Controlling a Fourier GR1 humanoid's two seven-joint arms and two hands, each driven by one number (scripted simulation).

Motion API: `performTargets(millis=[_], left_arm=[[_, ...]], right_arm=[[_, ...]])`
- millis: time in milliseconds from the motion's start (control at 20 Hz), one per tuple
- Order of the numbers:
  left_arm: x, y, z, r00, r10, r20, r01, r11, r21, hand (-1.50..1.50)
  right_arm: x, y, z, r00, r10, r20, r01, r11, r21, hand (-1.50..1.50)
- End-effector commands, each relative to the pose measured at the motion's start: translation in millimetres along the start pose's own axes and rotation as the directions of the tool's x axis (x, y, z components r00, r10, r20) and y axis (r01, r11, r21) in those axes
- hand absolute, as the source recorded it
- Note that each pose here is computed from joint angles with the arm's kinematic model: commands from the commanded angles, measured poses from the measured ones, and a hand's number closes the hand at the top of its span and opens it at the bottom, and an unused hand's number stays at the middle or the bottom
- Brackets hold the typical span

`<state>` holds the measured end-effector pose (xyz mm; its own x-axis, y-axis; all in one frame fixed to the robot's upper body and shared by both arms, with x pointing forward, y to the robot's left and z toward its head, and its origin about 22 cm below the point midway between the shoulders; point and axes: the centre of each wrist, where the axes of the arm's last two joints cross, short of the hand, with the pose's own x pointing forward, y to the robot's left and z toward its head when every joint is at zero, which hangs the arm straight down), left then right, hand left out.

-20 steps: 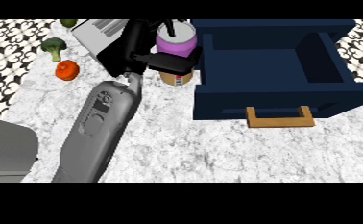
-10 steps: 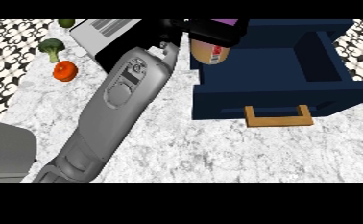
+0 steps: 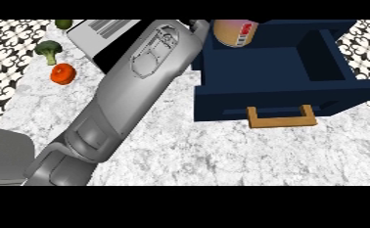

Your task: Pick up the can, place it into the drawer and close the drawer

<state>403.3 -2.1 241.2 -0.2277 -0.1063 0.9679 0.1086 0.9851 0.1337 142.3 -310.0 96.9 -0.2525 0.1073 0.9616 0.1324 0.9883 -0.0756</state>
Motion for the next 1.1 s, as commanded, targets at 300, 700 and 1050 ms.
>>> performTargets(millis=[300,700,1050], left_arm=[[3.7,-16.9,-16.3,0.999,-0.053,-0.01,0.052,0.999,-0.002,1.5],[-8.3,-21.3,-20.0,0.994,-0.094,-0.054,0.095,0.995,0.016,1.5],[-43.4,-15.1,-16.1,0.989,-0.149,-0.017,0.15,0.986,0.066,1.5]], right_arm=[[10.4,13.0,-11.1,1.0,0.005,0.009,-0.005,1.0,0.02,-1.5],[0.2,11.5,-26.2,1.0,0.005,0.018,-0.006,0.999,0.042,-1.5],[4.8,9.6,-38.9,1.0,0.011,0.023,-0.012,0.999,0.034,-1.5]])
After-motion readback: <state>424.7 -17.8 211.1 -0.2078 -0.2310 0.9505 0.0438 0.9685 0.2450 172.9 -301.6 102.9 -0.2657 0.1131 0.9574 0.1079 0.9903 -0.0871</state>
